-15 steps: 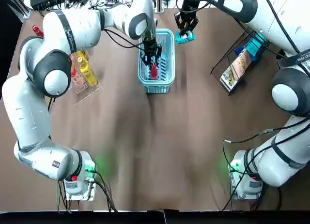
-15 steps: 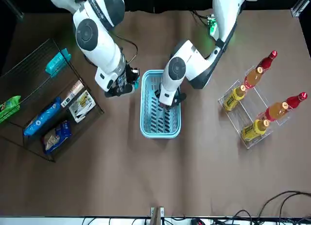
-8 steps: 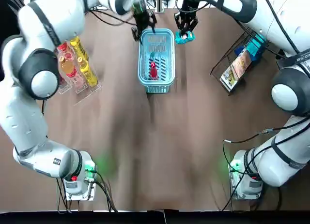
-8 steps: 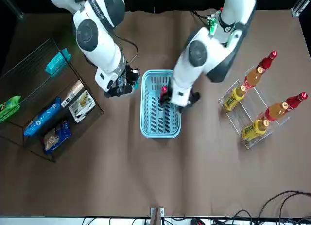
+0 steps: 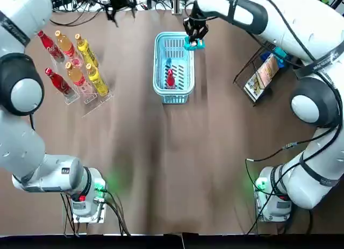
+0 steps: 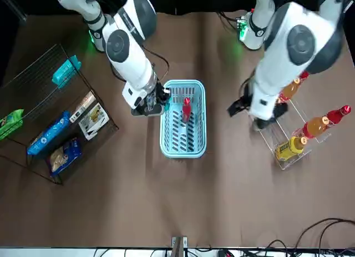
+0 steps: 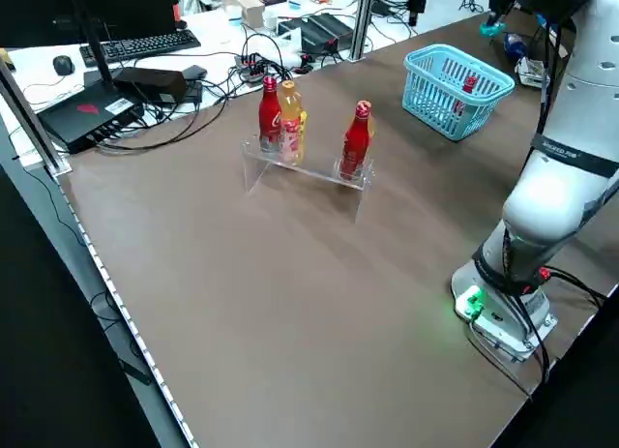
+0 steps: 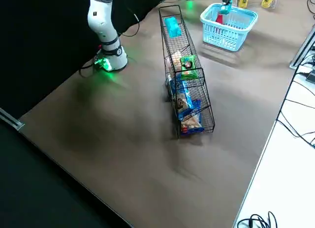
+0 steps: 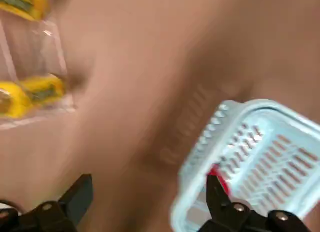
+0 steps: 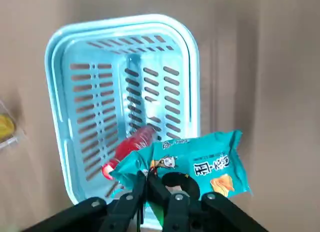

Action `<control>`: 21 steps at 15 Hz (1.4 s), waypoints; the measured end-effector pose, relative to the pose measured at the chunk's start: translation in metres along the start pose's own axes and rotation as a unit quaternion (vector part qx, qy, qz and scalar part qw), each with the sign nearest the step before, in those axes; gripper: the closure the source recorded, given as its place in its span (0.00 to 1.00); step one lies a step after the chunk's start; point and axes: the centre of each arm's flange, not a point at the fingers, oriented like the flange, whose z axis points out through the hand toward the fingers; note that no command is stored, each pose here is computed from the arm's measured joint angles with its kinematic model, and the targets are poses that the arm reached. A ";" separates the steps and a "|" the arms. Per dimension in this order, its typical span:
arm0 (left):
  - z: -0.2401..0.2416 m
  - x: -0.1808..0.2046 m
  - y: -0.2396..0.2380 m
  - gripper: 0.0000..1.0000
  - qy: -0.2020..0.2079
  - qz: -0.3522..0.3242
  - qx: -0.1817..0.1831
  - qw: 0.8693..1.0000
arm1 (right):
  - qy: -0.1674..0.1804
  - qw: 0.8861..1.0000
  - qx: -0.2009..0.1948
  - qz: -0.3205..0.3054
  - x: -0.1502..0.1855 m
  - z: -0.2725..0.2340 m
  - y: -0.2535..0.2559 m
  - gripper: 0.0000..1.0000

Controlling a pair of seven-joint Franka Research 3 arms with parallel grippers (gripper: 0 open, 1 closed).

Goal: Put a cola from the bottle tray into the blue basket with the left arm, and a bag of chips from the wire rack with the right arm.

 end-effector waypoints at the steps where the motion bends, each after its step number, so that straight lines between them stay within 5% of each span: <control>1: -0.006 0.007 -0.016 0.00 0.004 0.024 0.022 0.999 | 0.004 1.000 0.002 0.012 0.001 0.008 -0.004 0.95; 8: -0.017 0.029 -0.074 0.00 -0.007 0.190 0.128 0.973 | 0.042 0.997 0.025 0.063 0.000 0.077 -0.040 0.95; 18: -0.027 0.042 -0.094 0.00 -0.010 0.213 0.138 0.967 | 0.059 0.995 0.035 0.067 0.004 0.111 -0.048 0.95; 21: -0.061 0.058 -0.135 0.00 -0.011 0.212 0.092 0.973 | 0.092 0.992 0.058 0.067 0.012 0.126 -0.052 0.95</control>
